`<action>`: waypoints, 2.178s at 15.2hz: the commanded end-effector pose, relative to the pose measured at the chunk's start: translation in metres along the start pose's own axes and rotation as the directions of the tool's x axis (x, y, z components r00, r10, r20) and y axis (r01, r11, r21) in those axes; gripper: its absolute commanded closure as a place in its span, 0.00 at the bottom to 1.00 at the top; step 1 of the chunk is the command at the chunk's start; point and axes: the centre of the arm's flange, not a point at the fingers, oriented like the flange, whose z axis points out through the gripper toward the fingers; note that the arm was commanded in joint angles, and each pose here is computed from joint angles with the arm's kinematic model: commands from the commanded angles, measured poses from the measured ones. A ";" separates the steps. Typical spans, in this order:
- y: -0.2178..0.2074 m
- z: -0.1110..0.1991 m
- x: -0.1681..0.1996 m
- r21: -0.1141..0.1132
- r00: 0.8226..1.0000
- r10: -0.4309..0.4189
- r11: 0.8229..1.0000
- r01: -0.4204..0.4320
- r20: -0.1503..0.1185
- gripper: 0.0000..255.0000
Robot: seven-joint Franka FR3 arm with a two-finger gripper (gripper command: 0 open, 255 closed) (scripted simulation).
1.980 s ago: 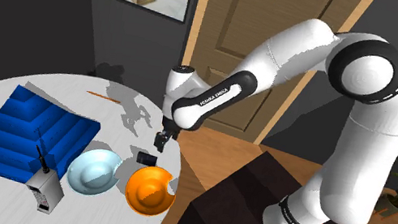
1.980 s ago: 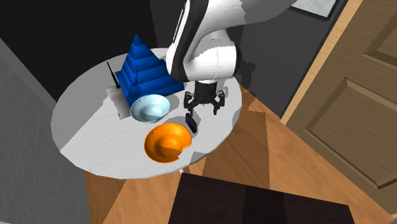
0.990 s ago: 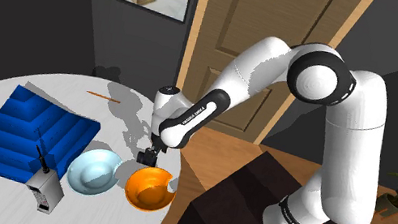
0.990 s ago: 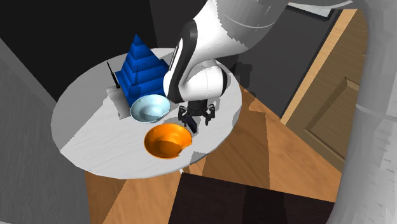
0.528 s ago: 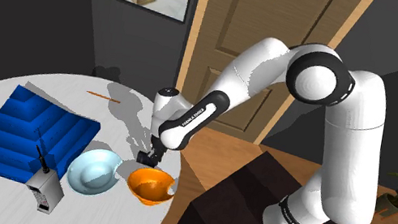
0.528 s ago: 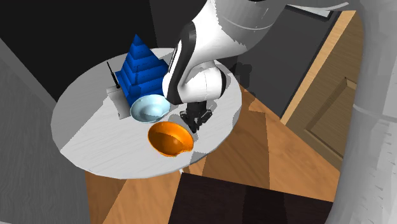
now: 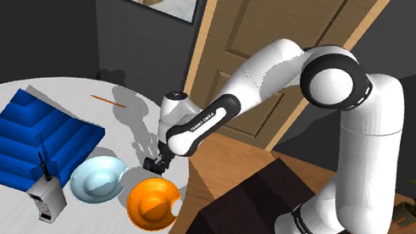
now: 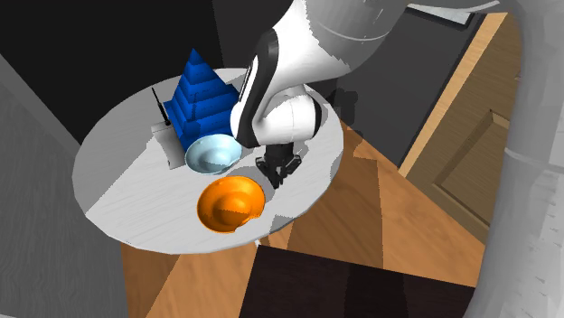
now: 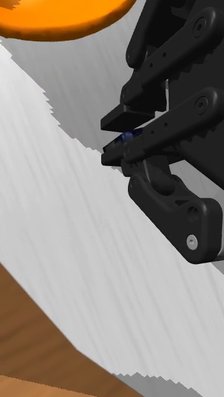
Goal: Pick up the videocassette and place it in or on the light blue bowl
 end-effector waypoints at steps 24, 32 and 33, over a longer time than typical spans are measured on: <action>-0.010 -0.128 -0.015 0.000 1.000 0.000 1.000 0.000 0.000 1.00; -0.048 -0.154 0.000 0.000 1.000 0.000 1.000 0.000 0.000 1.00; -0.060 -0.155 0.005 0.000 1.000 0.000 1.000 0.000 0.000 1.00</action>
